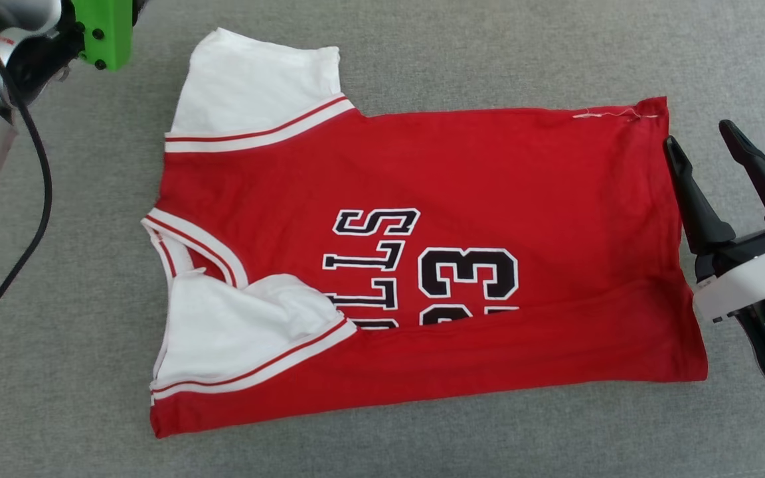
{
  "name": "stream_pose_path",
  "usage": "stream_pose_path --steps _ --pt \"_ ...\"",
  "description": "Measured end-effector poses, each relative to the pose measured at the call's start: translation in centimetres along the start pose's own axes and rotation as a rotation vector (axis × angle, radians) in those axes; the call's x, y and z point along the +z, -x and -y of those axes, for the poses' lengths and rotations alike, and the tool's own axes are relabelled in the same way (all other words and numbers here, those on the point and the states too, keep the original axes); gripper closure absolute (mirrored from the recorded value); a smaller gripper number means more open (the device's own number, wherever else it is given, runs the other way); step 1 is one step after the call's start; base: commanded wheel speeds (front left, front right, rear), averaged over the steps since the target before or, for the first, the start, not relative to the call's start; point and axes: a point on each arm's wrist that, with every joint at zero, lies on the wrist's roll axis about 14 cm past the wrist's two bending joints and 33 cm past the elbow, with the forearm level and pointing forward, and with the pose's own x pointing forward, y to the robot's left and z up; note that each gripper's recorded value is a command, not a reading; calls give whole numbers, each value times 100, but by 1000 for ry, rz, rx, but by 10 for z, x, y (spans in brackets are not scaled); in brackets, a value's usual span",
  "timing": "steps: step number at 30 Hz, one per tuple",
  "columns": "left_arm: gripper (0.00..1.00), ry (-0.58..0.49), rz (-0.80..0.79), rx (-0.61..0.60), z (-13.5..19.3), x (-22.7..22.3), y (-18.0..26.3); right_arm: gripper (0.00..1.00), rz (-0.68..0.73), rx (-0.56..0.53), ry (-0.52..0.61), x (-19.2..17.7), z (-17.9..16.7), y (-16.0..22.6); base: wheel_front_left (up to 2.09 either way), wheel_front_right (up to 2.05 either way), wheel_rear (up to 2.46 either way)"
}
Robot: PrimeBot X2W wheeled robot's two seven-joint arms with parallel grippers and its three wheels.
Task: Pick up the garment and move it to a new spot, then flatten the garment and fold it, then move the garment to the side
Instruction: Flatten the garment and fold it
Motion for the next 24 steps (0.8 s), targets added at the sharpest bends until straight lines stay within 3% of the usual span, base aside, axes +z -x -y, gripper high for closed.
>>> stream_pose_path --steps 7,15,16,17,24 --pt "0 86 -329 -90 15 -62 -47 0 -53 -36 11 -21 16 -4 0 0 0" --pt "0 41 -516 -145 33 -122 -78 0 -118 -74 8 -45 30 -1 0 0 0" --pt "25 33 -521 -145 32 -124 -79 0 -123 -78 8 -47 32 -1 0 0 0" --pt "100 28 -521 -149 33 -124 -80 0 -123 -80 7 -47 32 -1 0 0 0" --pt "100 14 -461 -139 30 -114 -71 0 -84 -67 22 -32 36 -9 0 0 0"
